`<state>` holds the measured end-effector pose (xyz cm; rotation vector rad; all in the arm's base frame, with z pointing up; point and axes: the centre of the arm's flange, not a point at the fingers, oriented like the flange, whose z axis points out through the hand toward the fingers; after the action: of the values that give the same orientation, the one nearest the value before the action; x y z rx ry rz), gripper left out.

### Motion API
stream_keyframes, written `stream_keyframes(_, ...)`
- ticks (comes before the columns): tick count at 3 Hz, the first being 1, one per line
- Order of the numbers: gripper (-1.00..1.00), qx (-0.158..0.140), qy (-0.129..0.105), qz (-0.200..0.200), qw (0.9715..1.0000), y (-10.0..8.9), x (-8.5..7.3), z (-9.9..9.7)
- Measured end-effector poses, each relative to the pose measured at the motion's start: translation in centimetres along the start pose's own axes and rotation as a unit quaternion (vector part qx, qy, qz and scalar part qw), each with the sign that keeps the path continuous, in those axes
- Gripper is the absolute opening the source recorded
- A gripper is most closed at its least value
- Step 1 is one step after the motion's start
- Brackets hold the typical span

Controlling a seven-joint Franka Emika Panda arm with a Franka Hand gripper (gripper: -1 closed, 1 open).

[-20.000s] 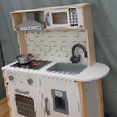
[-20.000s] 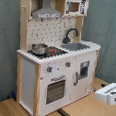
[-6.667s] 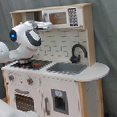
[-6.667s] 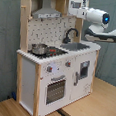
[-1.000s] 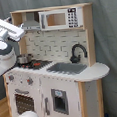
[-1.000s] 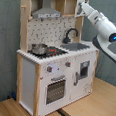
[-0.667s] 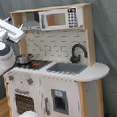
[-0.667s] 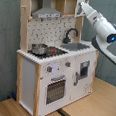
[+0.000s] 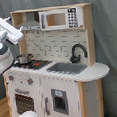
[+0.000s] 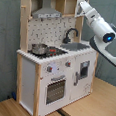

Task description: Play with the kitchen

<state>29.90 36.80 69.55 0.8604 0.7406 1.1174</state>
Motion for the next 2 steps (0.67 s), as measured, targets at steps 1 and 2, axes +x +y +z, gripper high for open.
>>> stream_keyframes(1,1.0,0.012,-0.013,0.034,0.9993,-0.2,1.0,0.0)
stream_keyframes(2,1.0,0.026,-0.028,0.066,0.9971,-0.7,2.3,0.0)
